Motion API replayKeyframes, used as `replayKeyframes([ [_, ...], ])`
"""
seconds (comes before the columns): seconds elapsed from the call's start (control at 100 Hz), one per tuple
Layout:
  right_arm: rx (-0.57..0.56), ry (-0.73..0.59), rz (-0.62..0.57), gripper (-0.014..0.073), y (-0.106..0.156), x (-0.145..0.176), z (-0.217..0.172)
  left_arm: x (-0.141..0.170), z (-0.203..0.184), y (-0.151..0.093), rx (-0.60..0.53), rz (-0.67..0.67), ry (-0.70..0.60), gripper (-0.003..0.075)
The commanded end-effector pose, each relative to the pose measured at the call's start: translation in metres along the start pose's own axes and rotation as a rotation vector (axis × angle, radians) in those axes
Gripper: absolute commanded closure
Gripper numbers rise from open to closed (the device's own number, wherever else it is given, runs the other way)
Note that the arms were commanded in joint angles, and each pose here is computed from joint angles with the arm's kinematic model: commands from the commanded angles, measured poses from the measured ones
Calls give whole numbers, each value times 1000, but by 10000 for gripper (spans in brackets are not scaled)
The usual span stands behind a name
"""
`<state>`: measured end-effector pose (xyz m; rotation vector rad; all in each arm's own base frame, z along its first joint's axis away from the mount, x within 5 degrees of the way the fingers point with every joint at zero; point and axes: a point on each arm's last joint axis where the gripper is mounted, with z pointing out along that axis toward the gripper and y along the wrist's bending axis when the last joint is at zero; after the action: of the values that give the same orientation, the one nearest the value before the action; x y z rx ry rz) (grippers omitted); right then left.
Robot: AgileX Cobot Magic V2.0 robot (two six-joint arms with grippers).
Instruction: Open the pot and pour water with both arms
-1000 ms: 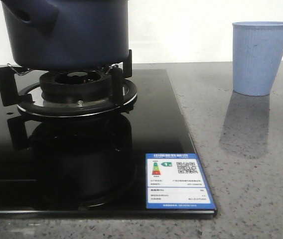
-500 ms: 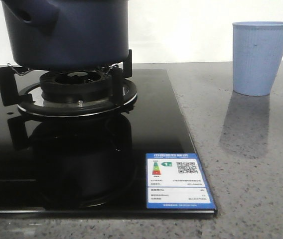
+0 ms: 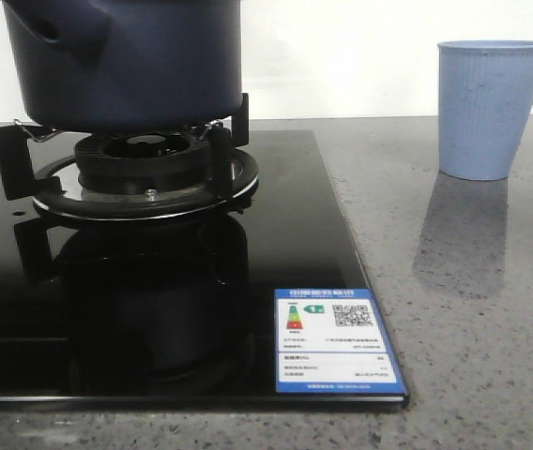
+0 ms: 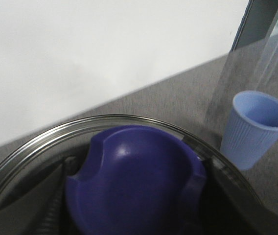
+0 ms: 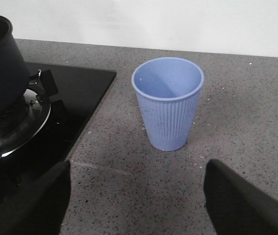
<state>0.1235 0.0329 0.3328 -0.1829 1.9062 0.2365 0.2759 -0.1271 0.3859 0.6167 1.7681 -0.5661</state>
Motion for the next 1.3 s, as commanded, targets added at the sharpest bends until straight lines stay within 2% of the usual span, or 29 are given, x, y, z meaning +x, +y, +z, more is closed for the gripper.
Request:
replayKeyframes([
  [0.0,6,-122,-25,106,-1,-7,5,-34,-29,-6,-63,28,-150,445],
  [0.14,14,-198,-21,106,-4,14,18,-43,-45,-8,-116,91,-192,445],
  [0.27,23,-216,-13,106,-6,31,36,-50,-58,-9,-158,101,-244,445],
  [0.57,43,-232,-15,106,-10,37,89,-56,-66,-9,-200,111,-284,445],
  [0.8,56,-312,-22,103,-13,43,120,-54,-72,6,-235,74,-277,445],
  [1.02,60,-298,-22,-20,-14,50,131,-52,-74,10,-228,62,-263,445],
  [1.29,68,-326,-19,-24,-16,48,149,-52,-74,10,-227,60,-264,445],
])
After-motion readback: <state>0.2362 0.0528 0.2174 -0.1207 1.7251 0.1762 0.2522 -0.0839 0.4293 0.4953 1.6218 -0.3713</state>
